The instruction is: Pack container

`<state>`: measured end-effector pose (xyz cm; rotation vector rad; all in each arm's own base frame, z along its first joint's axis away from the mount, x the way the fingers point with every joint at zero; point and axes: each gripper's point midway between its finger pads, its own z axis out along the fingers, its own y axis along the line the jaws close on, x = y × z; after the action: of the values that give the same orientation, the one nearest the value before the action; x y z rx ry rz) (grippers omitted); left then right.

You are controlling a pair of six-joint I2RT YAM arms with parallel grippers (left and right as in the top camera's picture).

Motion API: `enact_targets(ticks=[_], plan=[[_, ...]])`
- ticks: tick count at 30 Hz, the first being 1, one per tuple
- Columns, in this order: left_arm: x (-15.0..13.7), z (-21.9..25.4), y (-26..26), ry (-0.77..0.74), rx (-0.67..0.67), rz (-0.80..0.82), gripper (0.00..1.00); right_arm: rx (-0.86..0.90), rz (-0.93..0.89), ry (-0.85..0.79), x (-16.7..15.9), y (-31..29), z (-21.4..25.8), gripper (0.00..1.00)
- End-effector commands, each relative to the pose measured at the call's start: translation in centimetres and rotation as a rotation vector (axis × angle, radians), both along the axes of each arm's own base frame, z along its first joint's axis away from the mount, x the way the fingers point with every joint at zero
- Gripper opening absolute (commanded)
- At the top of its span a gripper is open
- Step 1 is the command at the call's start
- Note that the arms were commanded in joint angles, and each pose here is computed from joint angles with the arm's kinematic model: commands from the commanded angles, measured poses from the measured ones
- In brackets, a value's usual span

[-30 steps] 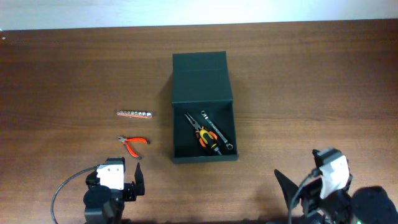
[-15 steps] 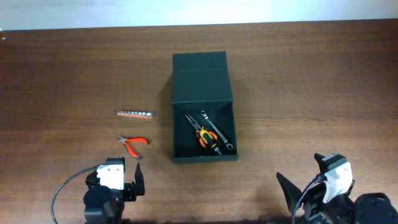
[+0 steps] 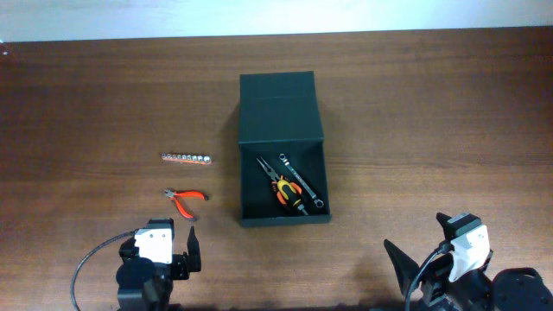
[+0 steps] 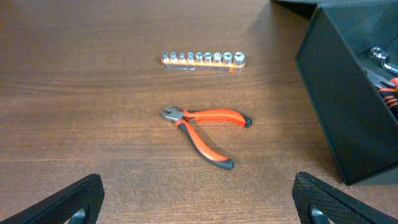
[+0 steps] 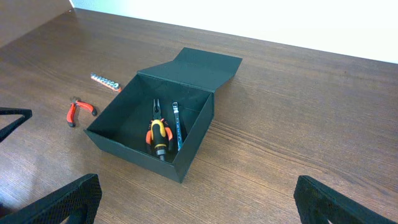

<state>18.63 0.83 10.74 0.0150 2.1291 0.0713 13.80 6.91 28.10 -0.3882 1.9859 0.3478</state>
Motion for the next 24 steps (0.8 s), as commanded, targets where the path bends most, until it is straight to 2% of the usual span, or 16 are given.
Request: enact_targets(ticks=[1, 6, 11, 17, 21, 24], plan=[[-0.2, -0.8, 0.3, 0.051, 0.025, 0.001, 0.99, 0.008, -0.023, -0.006, 0.1, -0.3, 0.0, 0.99], [0.0, 0.1, 0.1, 0.135, 0.016, -0.009, 0.99, 0.008, -0.023, -0.006, 0.1, -0.3, 0.0, 0.99], [1.8, 4.0, -1.1, 0.163, -0.006, -0.068, 0.99, 0.008, -0.023, -0.005, 0.1, -0.3, 0.0, 0.99], [5.7, 10.1, -3.0, 0.146, -0.05, -0.152, 0.99, 0.008, -0.023, -0.005, 0.1, -0.3, 0.0, 0.99], [8.6, 12.6, -4.2, 0.164, -0.094, -0.199, 0.99, 0.008, -0.023, -0.005, 0.1, -0.3, 0.0, 0.99], [11.1, 13.6, -4.3, 0.189, -0.151, -0.158, 0.99, 0.008, -0.023, -0.005, 0.1, -0.3, 0.0, 0.99]])
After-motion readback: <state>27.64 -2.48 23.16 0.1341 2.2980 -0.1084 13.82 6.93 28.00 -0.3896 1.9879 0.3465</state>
